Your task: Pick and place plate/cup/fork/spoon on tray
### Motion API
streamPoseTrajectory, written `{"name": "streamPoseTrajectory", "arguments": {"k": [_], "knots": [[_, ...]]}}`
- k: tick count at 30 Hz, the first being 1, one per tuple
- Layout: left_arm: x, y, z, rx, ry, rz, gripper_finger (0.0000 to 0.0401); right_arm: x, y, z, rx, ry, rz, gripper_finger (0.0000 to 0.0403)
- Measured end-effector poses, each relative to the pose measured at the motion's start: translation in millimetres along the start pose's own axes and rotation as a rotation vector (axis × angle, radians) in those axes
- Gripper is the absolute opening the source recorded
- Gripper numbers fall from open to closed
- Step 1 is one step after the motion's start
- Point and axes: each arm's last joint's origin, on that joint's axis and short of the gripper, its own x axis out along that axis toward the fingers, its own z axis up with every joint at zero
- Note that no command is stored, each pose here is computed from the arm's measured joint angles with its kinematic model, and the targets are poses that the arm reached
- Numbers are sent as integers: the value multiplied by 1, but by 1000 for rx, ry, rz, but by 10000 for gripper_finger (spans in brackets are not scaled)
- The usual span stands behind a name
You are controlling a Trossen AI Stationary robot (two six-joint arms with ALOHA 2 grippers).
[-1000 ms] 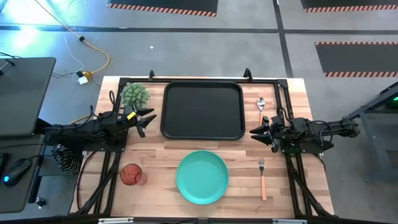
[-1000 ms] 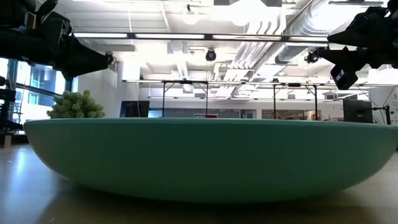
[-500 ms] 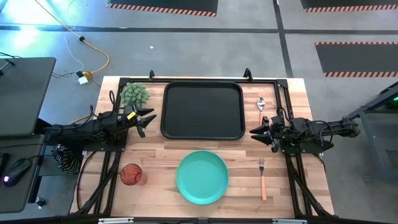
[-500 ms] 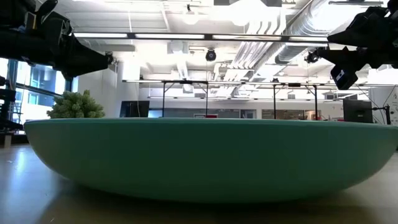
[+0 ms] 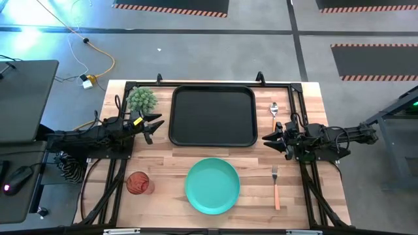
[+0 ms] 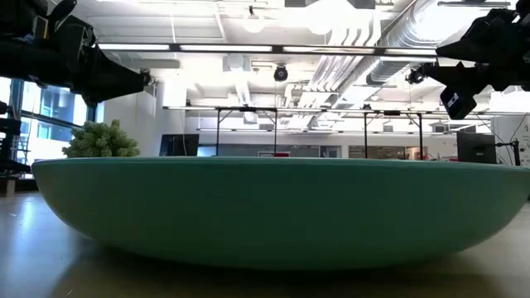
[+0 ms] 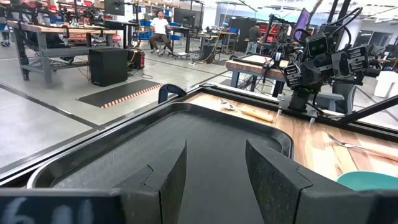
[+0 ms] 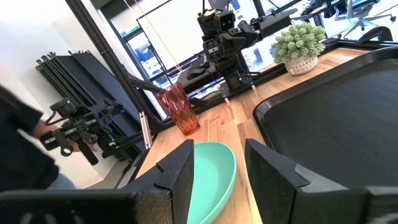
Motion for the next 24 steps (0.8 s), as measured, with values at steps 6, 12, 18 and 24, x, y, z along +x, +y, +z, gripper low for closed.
{"name": "streamPoseTrajectory", "arguments": {"k": [6,12,18,24], "knots": [[0,0,0,-1,0,0,156,0,0,0,0,0,0,135],[0,0,0,-2,-1,0,156,0,0,0,0,0,0,135],[0,0,2,-9,-21,-2,156,0,0,0,0,0,0,135],[0,-1,8,-32,-85,4,156,0,0,0,0,0,0,135]]}}
